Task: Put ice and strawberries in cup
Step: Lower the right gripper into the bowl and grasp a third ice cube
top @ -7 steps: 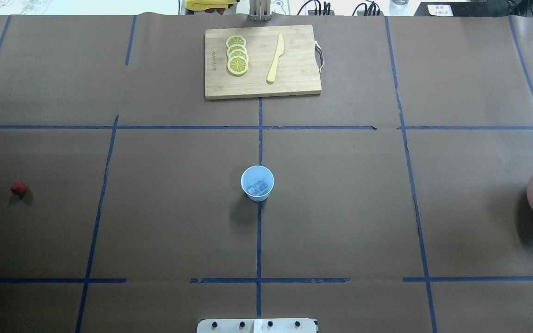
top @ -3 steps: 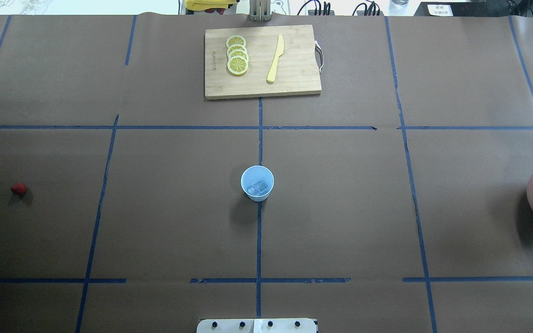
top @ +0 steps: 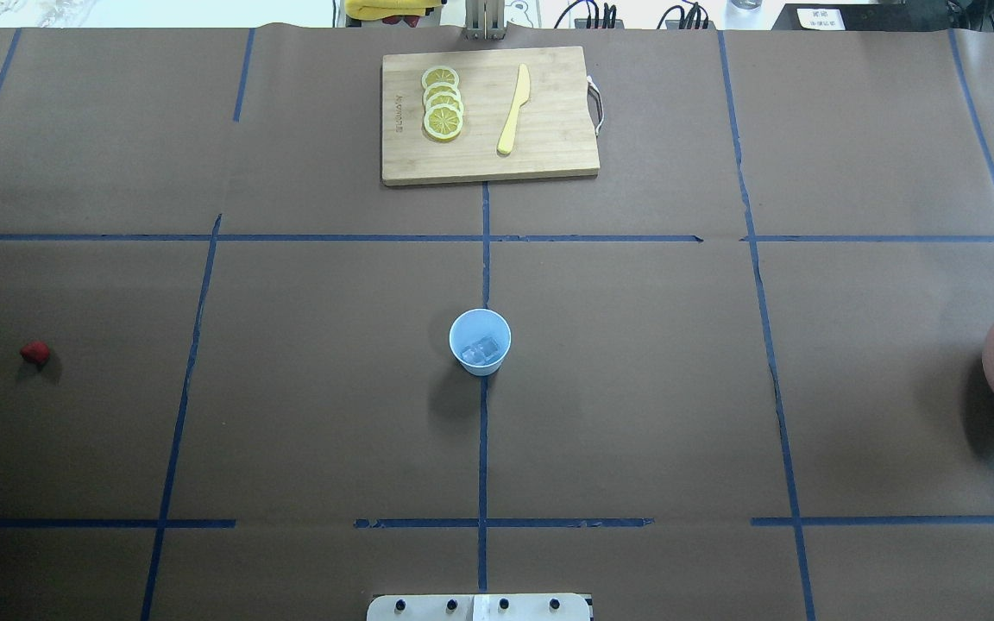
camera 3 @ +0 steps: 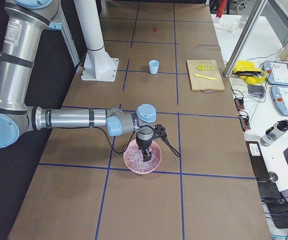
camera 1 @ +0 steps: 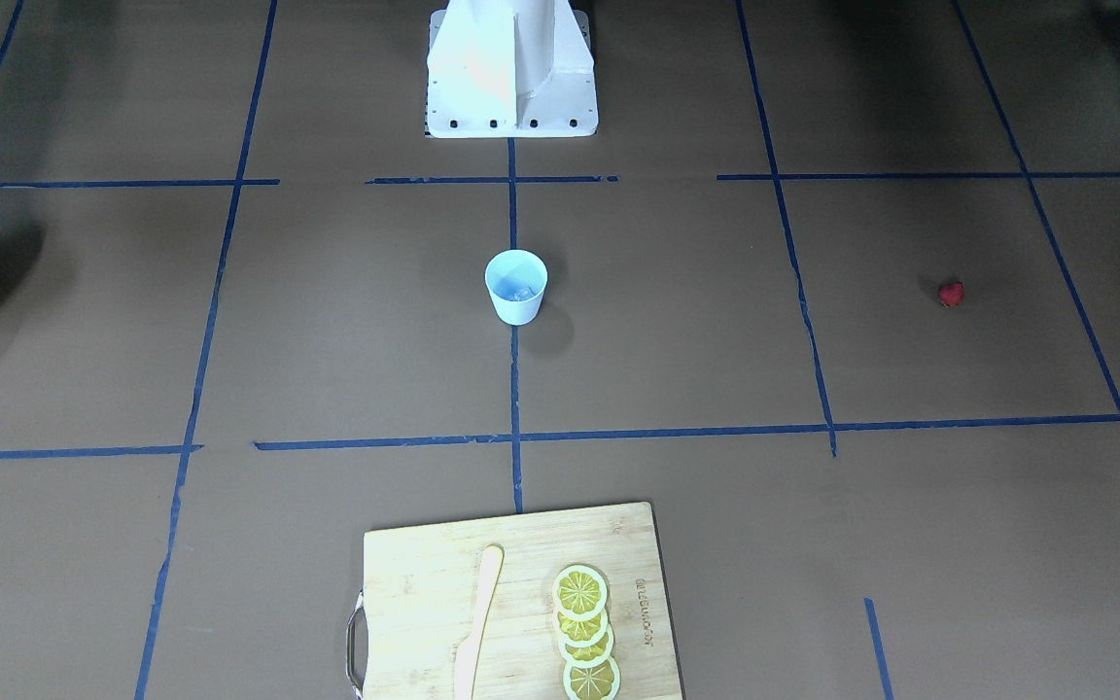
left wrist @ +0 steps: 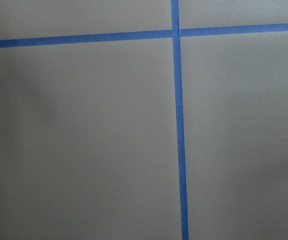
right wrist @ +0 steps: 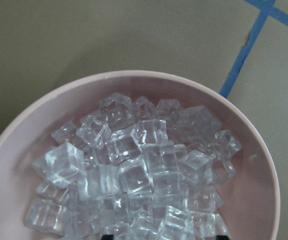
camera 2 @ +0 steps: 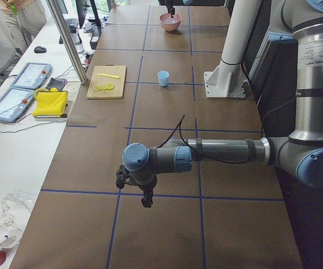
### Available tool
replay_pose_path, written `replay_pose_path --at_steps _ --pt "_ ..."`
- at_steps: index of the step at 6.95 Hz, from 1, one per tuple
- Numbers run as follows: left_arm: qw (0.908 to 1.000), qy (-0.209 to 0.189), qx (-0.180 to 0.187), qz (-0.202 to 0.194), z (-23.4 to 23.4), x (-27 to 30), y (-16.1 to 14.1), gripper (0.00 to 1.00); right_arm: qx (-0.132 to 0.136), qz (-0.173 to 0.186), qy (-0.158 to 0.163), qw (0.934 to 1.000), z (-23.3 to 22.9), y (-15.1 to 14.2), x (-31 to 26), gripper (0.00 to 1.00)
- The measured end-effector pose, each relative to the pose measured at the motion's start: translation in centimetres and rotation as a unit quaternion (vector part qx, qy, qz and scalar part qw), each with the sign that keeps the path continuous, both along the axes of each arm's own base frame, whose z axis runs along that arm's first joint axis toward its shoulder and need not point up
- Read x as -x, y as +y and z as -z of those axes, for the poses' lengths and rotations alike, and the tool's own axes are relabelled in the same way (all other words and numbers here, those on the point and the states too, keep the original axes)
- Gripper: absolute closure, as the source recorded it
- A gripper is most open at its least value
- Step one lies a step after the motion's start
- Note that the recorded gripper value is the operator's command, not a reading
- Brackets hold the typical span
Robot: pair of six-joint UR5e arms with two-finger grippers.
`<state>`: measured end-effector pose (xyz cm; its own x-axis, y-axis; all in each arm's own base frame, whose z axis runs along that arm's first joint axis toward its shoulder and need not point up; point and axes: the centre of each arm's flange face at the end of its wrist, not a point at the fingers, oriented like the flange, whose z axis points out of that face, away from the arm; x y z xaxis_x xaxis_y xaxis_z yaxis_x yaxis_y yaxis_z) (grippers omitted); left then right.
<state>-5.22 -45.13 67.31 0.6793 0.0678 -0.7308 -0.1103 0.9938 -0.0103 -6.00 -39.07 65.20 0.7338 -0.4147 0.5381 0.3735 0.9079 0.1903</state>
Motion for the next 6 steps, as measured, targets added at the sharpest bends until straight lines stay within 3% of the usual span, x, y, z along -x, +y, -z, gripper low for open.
replay_pose_path --at_steps 6 --pt "1.0000 0.000 -0.001 0.000 0.0 0.0 0.0 0.00 0.003 0.009 0.020 0.9998 -1.4 0.1 0.4 0.36"
